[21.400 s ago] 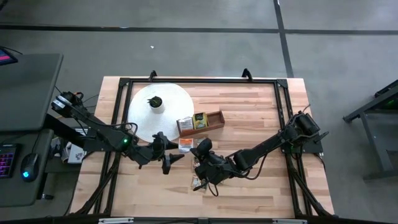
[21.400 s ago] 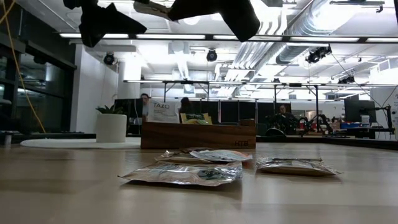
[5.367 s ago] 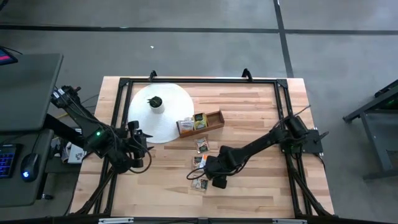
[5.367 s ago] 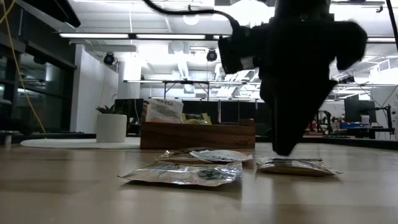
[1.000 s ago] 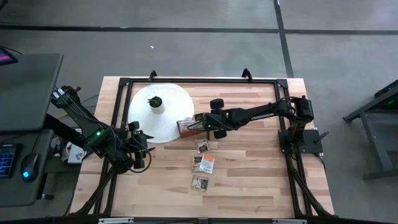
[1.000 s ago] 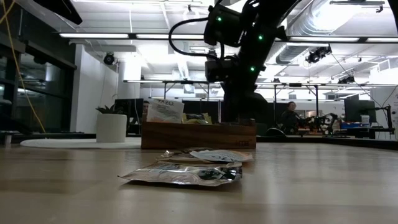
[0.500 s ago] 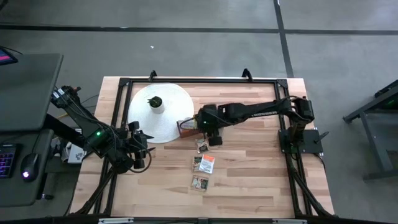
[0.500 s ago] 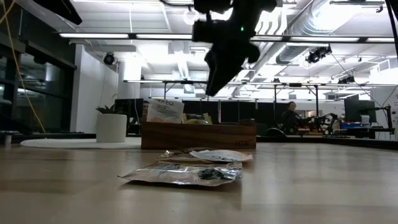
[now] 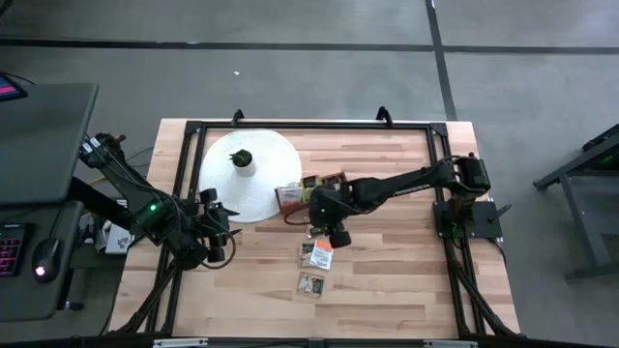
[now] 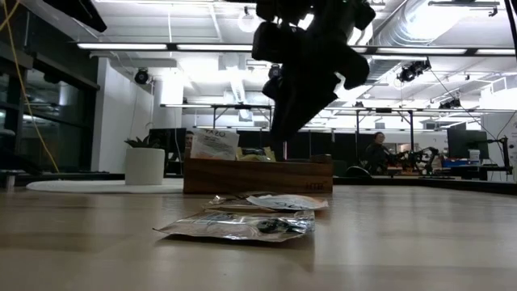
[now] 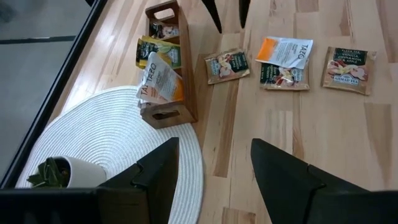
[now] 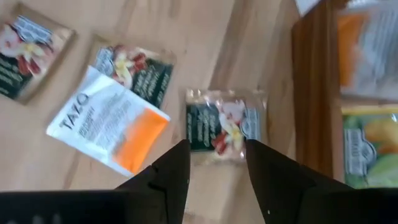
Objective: Pick & Place Tea
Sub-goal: Put the brown tea bag into the right section of the wooden organizer
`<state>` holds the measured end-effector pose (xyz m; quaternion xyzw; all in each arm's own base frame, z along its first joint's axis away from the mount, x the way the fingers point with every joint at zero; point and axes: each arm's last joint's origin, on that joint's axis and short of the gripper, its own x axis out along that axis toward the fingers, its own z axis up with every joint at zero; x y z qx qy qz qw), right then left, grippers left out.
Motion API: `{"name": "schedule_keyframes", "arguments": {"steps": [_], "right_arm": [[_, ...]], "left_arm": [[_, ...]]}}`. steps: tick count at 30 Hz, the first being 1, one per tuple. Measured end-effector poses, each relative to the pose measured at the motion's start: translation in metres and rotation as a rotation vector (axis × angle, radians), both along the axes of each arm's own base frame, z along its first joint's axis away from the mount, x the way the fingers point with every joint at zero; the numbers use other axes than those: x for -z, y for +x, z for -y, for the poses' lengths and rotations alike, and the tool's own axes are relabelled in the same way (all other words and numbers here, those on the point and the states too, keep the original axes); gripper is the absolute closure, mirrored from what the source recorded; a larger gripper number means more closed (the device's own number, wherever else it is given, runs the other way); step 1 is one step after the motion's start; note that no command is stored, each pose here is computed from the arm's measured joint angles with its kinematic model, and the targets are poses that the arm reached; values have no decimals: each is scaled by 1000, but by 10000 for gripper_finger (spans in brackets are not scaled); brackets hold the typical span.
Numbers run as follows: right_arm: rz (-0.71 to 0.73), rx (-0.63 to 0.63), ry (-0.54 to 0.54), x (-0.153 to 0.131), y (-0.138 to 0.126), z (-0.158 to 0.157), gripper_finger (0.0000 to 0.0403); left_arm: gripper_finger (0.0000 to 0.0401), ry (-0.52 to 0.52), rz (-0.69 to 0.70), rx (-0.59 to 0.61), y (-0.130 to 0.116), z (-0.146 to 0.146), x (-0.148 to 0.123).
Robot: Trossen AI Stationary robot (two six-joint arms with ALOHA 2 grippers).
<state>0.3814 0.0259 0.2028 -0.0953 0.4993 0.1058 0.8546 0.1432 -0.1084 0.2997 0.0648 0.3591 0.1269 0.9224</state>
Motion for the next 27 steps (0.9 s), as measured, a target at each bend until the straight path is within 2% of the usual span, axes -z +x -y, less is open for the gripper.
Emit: {"name": "schedule_keyframes", "arguments": {"steps": [7,13,27], "right_arm": [[39,10,76,16,-2,-3,209],[40,57,37,26,-6,-1,164],[-19,48,14,54,-1,-4,157]], "left_arm": [[206,-12,-19,18,0,1,0],[206,-28,-30,28,0,1,1],[206,-38,-33,32,0,2,1]]}}
